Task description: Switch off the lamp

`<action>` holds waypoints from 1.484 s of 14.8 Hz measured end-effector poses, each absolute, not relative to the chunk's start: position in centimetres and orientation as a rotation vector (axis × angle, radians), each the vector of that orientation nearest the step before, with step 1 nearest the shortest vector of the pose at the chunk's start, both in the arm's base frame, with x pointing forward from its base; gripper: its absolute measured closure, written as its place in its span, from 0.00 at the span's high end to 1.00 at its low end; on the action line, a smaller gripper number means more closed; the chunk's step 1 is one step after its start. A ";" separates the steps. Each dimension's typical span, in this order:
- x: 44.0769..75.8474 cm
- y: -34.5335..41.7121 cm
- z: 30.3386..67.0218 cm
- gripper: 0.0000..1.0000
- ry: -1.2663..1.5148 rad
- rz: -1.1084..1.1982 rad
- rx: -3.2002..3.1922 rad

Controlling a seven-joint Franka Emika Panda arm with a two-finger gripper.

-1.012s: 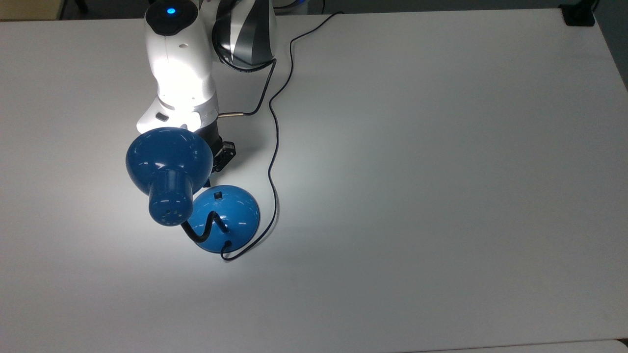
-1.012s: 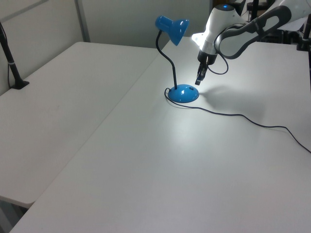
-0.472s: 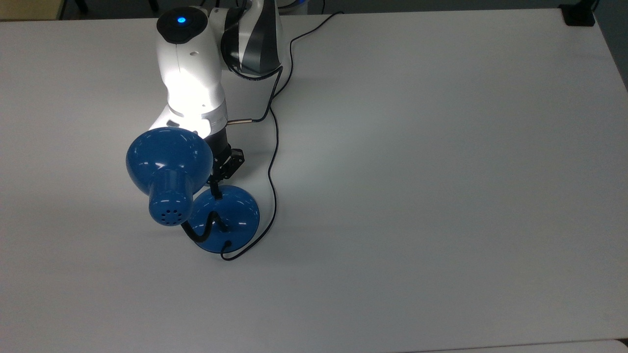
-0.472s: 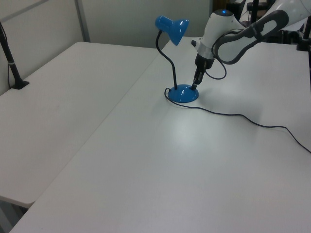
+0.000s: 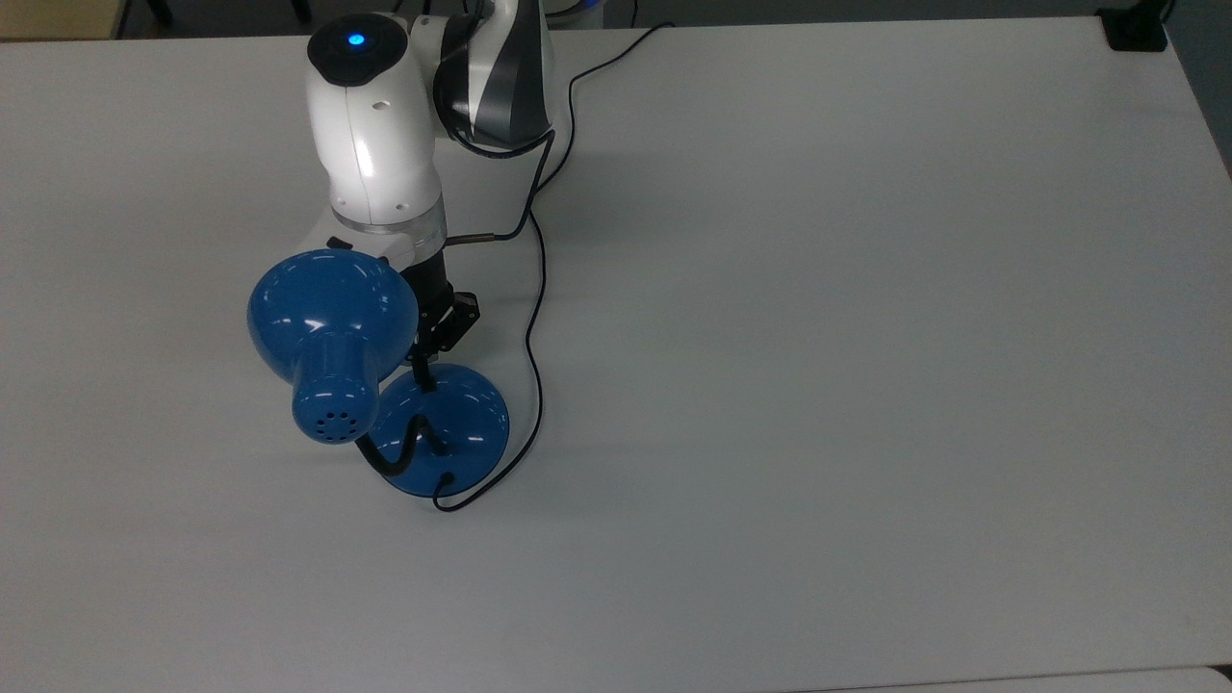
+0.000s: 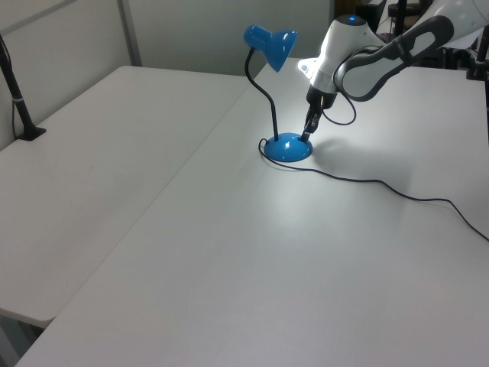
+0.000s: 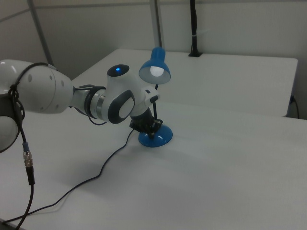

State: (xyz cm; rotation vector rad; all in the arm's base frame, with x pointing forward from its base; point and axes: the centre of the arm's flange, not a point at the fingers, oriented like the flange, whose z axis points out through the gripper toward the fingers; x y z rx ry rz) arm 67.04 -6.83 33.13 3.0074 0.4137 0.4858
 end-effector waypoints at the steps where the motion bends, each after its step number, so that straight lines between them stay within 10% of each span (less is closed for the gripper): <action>1: 67.0 -6.8 32.9 0.00 0.414 0.480 3.010; 10: 65.6 -6.6 32.5 0.00 0.424 0.257 3.063; 22: 59.2 0.3 50.4 0.08 0.288 0.048 3.072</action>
